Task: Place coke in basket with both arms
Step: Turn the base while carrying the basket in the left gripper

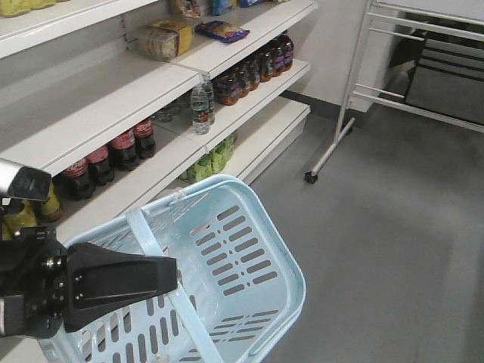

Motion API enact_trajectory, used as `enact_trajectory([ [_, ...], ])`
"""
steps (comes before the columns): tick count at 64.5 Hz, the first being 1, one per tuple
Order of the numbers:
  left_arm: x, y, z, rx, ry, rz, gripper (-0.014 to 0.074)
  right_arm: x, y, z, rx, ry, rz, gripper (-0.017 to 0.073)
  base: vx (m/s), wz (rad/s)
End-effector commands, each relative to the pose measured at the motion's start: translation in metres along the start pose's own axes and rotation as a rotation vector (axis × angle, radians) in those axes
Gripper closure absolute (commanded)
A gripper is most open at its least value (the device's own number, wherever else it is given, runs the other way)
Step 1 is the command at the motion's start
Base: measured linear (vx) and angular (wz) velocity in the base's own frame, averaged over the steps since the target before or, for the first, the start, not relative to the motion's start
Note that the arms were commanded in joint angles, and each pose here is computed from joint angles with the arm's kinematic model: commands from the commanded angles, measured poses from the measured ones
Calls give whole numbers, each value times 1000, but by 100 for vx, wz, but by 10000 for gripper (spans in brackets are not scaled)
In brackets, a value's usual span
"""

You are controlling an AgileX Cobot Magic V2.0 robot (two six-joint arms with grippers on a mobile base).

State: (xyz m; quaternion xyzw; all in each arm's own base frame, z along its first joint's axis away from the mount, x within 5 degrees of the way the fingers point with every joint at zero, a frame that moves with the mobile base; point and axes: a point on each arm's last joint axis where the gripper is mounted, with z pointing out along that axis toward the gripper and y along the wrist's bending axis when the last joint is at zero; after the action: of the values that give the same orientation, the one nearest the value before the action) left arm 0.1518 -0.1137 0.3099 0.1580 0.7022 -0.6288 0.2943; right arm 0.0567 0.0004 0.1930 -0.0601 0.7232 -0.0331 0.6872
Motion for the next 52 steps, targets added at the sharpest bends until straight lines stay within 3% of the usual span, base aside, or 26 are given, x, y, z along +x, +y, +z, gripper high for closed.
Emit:
enact_trajectory([
  [1,-2,-28,-2,226,21,16,600,-4,2,-1,-13,-74,-23,564,2,-41],
  [52,-2,-28,-2,226,20,17,600,-4,2,-1,-13,-74,-23,564,7,-43],
])
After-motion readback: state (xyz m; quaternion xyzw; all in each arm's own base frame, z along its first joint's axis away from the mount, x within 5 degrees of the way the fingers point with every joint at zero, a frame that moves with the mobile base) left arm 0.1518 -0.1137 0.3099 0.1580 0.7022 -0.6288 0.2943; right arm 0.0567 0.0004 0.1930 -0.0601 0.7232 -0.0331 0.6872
